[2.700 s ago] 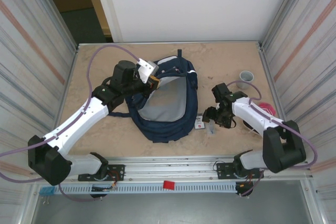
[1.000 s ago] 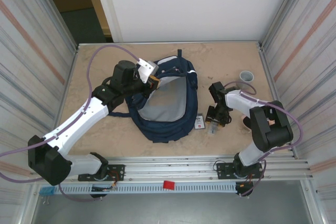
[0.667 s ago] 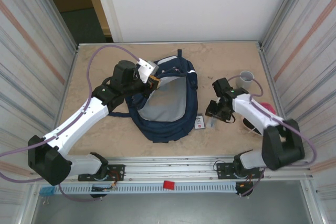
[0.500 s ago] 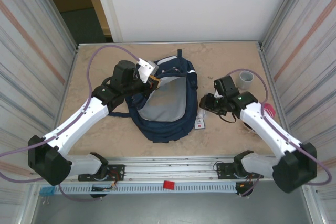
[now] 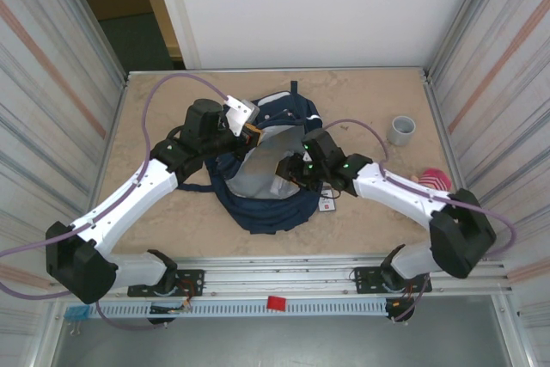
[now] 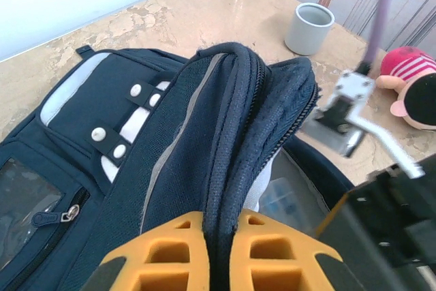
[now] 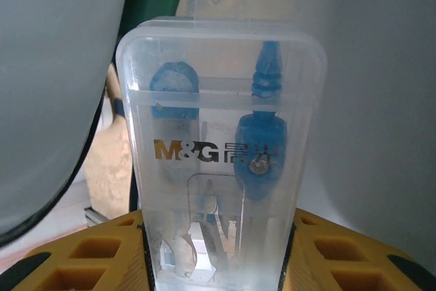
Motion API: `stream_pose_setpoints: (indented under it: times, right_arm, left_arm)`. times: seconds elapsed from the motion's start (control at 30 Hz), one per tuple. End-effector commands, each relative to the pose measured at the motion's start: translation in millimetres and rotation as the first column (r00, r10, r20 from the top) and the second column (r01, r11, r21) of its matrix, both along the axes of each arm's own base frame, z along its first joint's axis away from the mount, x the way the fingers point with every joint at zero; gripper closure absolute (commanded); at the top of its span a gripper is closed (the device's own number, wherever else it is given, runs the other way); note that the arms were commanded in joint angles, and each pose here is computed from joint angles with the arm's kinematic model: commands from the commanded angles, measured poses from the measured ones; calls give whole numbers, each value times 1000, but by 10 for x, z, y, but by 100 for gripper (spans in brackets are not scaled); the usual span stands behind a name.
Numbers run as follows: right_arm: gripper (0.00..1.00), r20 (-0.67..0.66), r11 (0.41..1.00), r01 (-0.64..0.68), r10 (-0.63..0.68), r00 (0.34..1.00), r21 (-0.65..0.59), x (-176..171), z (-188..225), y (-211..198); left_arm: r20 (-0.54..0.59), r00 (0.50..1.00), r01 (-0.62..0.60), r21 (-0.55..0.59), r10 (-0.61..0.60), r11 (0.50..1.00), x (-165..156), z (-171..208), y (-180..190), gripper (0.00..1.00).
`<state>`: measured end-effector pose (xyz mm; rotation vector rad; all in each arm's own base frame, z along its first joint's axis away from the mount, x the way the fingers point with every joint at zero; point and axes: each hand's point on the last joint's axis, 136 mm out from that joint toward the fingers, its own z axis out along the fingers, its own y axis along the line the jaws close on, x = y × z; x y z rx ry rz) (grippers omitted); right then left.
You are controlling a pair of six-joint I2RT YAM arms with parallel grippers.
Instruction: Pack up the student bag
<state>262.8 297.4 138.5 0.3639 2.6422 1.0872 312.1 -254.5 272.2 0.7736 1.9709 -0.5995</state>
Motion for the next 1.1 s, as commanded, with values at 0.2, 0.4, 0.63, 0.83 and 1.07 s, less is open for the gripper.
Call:
stream_pose_setpoints:
  times: [0.2,0.4,0.63,0.83,1.07]
  right_arm:
    - [43,44,975,195,-200,979,110,486,123,20]
    - [33,87,983,160,-168,982,91,372,248,-131]
    - [36,192,990,139,-139,971,13,13,419,-499]
    - [36,241,988,127,-145,960,87,-197,510,-645]
    - [35,269,980,146,-178,947,136,-323,595,-786]
  left_arm:
    - [123,992,21,-104,-8,994,-8,537,-20,100]
    - [95,995,10,-82,-2,997,-22,364,10,100]
    - [72,996,53,-32,-51,998,-101,85,-30,100]
    - [53,969,237,75,-241,969,-400,-342,-271,100]
    - [-30,899,433,201,-436,879,-779,-973,-450,100]
